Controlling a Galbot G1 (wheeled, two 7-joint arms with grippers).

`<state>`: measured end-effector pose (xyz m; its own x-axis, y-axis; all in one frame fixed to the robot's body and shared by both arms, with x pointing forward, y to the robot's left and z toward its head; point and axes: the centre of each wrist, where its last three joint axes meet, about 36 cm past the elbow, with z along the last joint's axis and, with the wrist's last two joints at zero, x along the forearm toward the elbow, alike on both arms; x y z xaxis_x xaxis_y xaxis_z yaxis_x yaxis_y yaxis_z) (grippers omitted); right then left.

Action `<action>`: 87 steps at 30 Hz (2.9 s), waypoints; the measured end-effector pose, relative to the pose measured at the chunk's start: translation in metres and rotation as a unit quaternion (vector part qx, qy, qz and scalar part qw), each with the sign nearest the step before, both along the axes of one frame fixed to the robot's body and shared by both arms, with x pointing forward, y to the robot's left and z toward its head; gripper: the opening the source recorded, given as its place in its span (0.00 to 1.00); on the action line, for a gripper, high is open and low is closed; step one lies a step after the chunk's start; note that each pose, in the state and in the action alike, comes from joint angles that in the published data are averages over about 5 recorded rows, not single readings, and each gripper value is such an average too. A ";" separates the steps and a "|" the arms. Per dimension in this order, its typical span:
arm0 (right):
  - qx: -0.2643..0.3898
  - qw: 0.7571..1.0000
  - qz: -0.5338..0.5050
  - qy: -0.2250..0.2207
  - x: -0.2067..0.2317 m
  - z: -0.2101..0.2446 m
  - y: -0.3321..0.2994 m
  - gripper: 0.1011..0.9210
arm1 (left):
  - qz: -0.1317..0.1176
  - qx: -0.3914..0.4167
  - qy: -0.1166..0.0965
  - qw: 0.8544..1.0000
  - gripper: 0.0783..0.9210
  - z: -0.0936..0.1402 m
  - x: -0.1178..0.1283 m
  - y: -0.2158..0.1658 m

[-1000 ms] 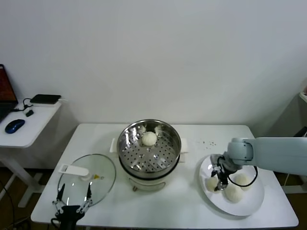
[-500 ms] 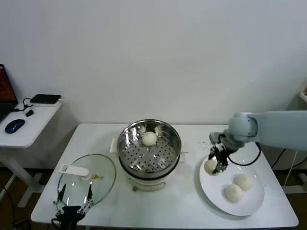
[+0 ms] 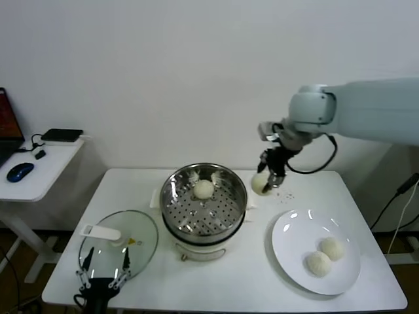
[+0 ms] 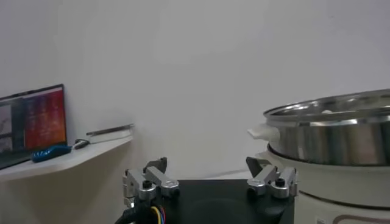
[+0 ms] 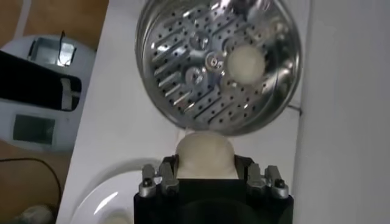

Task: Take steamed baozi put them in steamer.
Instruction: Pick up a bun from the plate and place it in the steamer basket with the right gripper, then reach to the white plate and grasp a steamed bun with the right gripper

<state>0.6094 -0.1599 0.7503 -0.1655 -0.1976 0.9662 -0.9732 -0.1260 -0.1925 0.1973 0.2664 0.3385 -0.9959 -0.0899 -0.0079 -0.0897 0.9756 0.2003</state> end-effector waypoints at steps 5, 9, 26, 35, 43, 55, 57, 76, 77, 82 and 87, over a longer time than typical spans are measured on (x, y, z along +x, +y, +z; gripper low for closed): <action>0.005 1.000 0.010 -0.008 0.004 0.001 0.055 0.64 | -0.001 0.003 0.000 1.000 0.88 0.001 0.000 0.002; 0.003 1.000 0.018 -0.007 0.007 -0.015 0.093 0.64 | 0.000 0.004 0.000 1.000 0.88 0.001 0.001 0.003; -0.003 0.999 0.040 0.015 0.028 -0.116 0.186 0.64 | 0.000 0.003 0.005 1.000 0.88 -0.005 0.002 0.003; 0.001 0.999 0.035 0.016 0.037 -0.143 0.202 0.66 | 0.001 0.004 0.003 1.000 0.88 -0.005 0.002 0.004; 0.016 0.999 0.031 0.019 0.042 -0.139 0.203 0.86 | 0.000 0.004 0.004 1.000 0.88 -0.004 0.002 0.003; -0.001 0.999 0.037 0.022 0.051 -0.063 0.129 0.88 | 0.000 0.008 0.006 1.000 0.88 0.002 -0.001 0.003; -0.012 0.999 0.037 0.022 0.049 -0.048 0.105 0.88 | -0.001 0.008 0.006 1.000 0.88 0.003 -0.002 0.003; -0.092 0.993 -0.034 0.068 -0.040 -0.094 -0.142 0.88 | 0.005 0.007 0.009 1.000 0.88 -0.001 -0.005 -0.001; -0.091 0.993 -0.039 0.069 -0.045 -0.102 -0.150 0.88 | 0.005 0.007 0.009 1.000 0.88 -0.002 -0.004 -0.001; -0.085 0.992 -0.059 0.077 -0.069 -0.151 -0.182 0.88 | 0.006 0.006 0.010 1.000 0.88 -0.003 -0.005 -0.003; -0.076 0.991 -0.073 0.086 -0.089 -0.197 -0.201 0.88 | 0.008 0.009 0.015 1.000 0.88 -0.005 -0.007 -0.001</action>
<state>0.5208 -0.3604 0.5532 -0.0111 -0.0337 0.9994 -0.9999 0.0045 -0.0110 0.1901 0.2651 0.3335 -0.9941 -0.1064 0.0200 -0.0993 0.9701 0.2212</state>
